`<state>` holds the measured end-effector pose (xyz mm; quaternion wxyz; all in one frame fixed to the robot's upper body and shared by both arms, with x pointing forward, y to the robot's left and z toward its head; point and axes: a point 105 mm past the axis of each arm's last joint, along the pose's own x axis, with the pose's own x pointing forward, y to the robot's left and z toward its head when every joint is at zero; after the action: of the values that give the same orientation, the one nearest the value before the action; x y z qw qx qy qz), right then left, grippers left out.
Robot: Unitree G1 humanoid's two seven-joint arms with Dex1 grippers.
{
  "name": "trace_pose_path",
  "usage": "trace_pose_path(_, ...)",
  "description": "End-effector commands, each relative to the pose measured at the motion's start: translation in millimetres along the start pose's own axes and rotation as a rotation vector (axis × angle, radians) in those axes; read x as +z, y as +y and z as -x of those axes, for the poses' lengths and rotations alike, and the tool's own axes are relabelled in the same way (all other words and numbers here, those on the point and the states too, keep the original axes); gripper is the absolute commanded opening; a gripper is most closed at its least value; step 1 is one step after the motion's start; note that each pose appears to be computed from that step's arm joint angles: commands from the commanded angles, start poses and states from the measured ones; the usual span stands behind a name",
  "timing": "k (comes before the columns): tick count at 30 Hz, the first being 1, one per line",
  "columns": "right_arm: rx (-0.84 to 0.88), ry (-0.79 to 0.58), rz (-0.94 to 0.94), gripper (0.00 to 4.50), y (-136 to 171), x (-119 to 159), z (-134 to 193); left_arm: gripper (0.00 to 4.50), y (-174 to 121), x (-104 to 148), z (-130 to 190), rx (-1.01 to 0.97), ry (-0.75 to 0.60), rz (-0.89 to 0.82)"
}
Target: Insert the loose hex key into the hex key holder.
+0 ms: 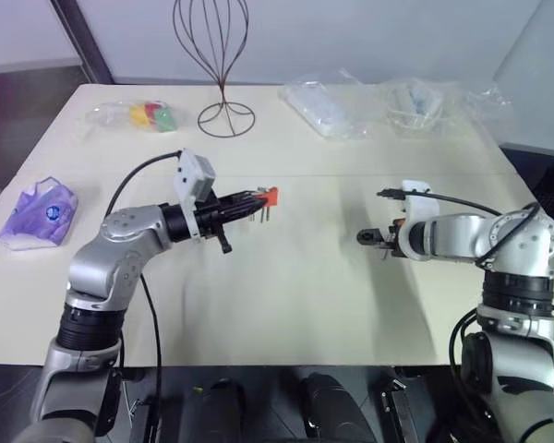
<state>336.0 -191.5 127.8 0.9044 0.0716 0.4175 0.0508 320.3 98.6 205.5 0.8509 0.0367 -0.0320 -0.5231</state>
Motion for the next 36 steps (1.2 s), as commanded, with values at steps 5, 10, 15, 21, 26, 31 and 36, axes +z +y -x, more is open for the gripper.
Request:
trace_pose_path(5,-0.032,0.016,-0.04,4.45,0.7,5.0,1.0,0.0,-2.7,11.4,-1.6,-0.009,-0.028,-0.051)
trace_pose_path(10,-0.064,0.022,-0.067,4.22,0.5,7.6,-3.7,0.0,-3.9,11.3,-1.5,-0.009,-0.026,-0.051)
trace_pose_path(15,-0.08,0.033,-0.086,2.21,-1.2,7.7,-7.9,0.0,-2.8,11.5,-0.3,-0.002,-0.023,-0.055)
trace_pose_path(21,-0.074,0.024,-0.065,0.03,1.2,9.1,-8.8,0.0,-1.9,11.6,0.3,0.006,-0.022,-0.057)
trace_pose_path(26,-0.044,-0.17,0.089,0.03,21.0,29.2,3.4,0.0,-2.2,11.7,-0.7,0.005,-0.023,-0.056)
trace_pose_path(31,0.099,-0.527,0.251,0.03,51.4,58.4,16.1,0.0,-1.7,12.3,-2.6,0.003,-0.026,-0.052)
trace_pose_path(36,0.399,-0.999,0.37,0.03,101.6,85.5,50.6,0.0,4.2,15.1,-5.9,0.015,-0.033,-0.05)
